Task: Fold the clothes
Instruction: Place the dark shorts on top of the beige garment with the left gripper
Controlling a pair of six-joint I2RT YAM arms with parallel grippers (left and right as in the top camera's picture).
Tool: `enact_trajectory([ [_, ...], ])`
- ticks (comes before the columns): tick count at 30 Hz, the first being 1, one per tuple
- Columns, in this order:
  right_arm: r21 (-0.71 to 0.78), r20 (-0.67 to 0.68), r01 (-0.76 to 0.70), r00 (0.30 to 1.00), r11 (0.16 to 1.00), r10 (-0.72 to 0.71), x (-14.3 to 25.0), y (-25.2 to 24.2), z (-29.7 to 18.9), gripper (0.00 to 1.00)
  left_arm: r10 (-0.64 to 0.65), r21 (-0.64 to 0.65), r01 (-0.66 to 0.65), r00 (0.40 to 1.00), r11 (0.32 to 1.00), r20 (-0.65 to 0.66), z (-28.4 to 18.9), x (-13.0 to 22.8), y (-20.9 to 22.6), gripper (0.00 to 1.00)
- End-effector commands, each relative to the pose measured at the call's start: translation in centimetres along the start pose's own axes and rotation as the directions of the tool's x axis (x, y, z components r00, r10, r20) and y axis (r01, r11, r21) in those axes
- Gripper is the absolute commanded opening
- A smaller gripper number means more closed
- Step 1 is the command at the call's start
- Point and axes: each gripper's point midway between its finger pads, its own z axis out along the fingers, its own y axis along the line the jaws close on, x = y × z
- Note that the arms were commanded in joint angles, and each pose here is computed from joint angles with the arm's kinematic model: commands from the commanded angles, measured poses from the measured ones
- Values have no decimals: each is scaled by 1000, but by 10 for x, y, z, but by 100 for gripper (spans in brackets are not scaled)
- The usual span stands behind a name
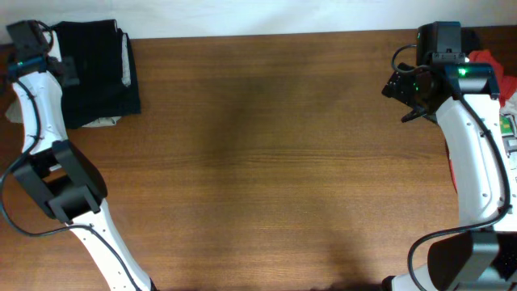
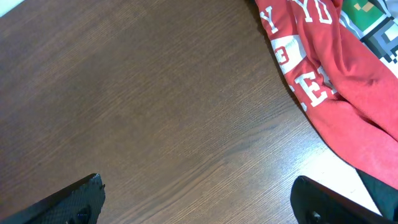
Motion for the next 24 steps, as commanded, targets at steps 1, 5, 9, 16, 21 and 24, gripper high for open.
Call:
enact_trajectory([
  [1,14,13,-10,1000,1000,10,-3,-2,-1,99,-42,16,44,993,999,-109,38,41,-2,8],
  [5,15,13,-10,1000,1000,10,-3,-2,-1,99,-100,-13,99,988,995,-119,40,46,16,9],
  [9,14,13,-10,1000,1000,10,-3,-2,-1,99,-122,8,125,978,992,-169,47,64,25,8],
  [16,14,13,-10,1000,1000,10,-3,-2,-1,99,-143,0,150,946,989,-292,70,111,37,8],
  [21,14,13,-10,1000,1000,10,-3,-2,-1,99,-156,-11,157,964,988,-214,38,76,50,9],
  [24,15,13,-10,1000,1000,10,-3,-2,-1,99,-158,-16,157,982,987,-107,-6,33,57,21],
])
